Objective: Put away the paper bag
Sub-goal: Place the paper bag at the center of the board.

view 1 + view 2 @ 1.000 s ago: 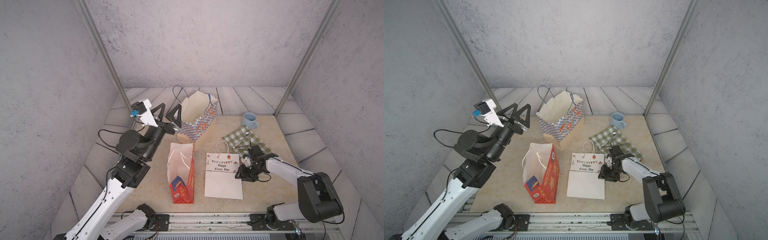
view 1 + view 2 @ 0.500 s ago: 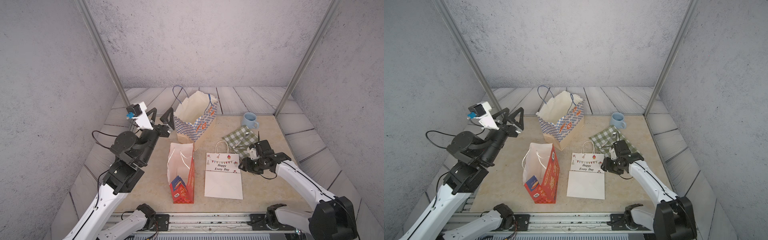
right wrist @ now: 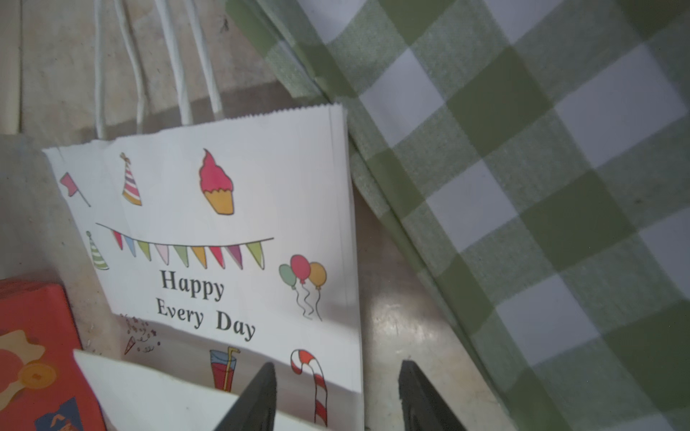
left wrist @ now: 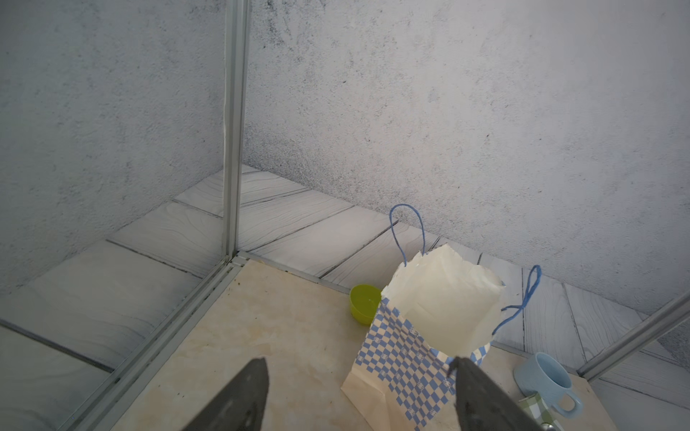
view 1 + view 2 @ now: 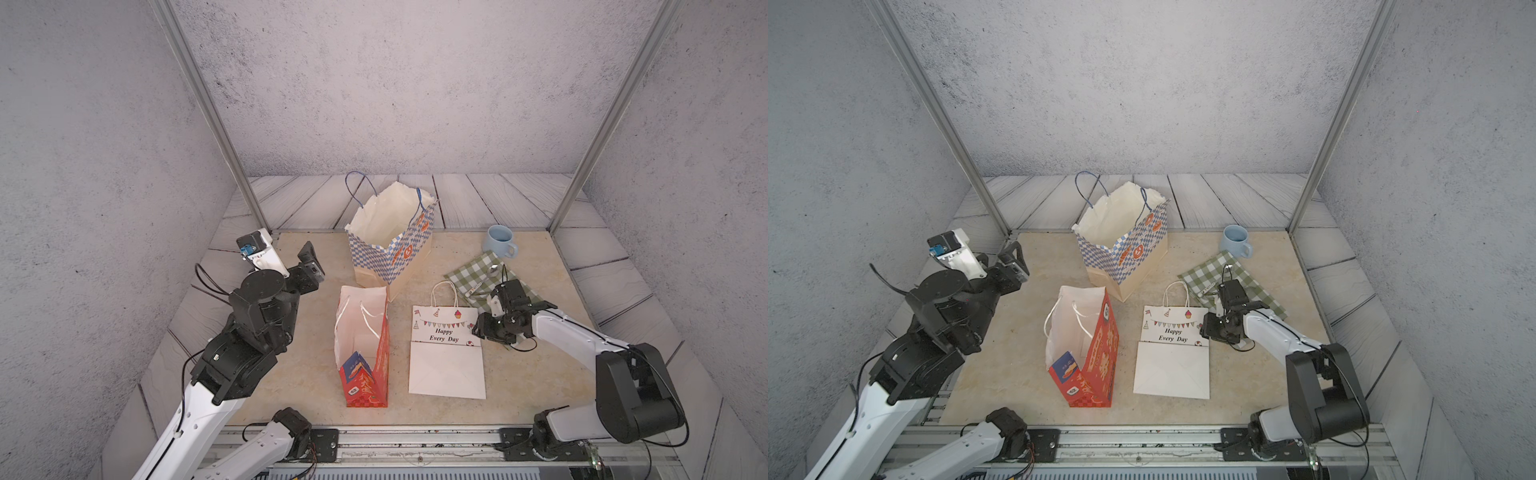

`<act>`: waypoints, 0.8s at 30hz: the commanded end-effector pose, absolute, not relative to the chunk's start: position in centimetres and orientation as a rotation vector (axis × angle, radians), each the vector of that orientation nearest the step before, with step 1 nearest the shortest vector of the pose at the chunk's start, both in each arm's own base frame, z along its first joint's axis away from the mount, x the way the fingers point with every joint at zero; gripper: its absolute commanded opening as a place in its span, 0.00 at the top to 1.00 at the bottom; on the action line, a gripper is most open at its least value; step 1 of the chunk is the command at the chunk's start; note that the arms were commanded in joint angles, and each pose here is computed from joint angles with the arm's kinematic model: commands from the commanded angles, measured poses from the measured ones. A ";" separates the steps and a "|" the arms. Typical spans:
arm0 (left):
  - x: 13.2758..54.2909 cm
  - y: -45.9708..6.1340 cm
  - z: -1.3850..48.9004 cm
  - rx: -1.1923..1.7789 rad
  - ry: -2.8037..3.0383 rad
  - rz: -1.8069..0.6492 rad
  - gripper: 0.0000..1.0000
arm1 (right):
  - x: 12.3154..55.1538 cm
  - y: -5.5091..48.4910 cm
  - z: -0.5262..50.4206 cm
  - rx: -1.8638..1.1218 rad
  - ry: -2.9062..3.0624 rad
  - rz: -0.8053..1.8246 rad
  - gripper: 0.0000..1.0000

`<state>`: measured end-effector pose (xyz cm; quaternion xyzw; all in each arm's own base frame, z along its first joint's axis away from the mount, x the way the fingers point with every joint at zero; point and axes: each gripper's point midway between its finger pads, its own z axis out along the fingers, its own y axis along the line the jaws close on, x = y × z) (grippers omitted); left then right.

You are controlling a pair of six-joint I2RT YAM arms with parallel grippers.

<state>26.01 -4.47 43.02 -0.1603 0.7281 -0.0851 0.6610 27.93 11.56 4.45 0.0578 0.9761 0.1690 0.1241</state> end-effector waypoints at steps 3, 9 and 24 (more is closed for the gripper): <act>25.2 -2.6 40.9 -0.459 1.687 -0.144 0.21 | 28.8 12.5 3.7 0.161 2.834 0.548 0.45; 25.6 -2.8 40.1 -0.461 1.708 -0.148 0.21 | 29.4 13.3 3.0 0.151 2.848 0.593 0.45; 25.7 -2.2 38.9 -0.508 1.789 -0.132 0.21 | 30.1 15.0 3.8 0.128 2.825 0.723 0.45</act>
